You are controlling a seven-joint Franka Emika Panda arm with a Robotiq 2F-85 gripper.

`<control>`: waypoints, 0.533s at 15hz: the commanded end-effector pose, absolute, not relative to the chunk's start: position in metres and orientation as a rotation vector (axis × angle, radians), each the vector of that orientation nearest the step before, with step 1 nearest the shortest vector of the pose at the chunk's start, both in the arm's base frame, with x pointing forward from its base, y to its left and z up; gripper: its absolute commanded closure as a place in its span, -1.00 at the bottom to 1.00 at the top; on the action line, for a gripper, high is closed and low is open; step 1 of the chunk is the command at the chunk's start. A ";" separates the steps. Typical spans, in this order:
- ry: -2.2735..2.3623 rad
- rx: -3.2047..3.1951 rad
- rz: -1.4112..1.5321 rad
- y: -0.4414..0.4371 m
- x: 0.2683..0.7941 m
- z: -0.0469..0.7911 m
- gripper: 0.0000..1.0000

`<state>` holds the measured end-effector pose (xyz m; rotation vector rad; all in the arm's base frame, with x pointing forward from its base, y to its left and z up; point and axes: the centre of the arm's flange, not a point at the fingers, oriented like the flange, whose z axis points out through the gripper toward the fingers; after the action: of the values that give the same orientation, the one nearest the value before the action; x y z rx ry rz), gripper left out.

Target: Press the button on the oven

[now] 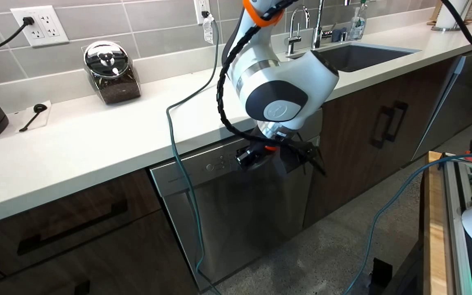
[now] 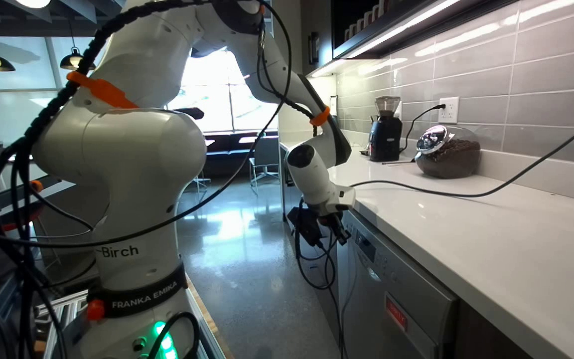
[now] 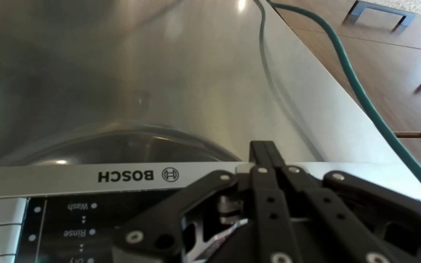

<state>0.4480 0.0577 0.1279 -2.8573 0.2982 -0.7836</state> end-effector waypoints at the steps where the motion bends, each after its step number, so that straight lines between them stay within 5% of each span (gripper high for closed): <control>1: 0.327 -2.813 -0.778 0.056 0.452 0.120 1.00; 8: 0.355 -2.777 -0.813 0.053 0.461 0.119 1.00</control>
<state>0.4554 0.0518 0.1267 -2.8069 0.3304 -0.8070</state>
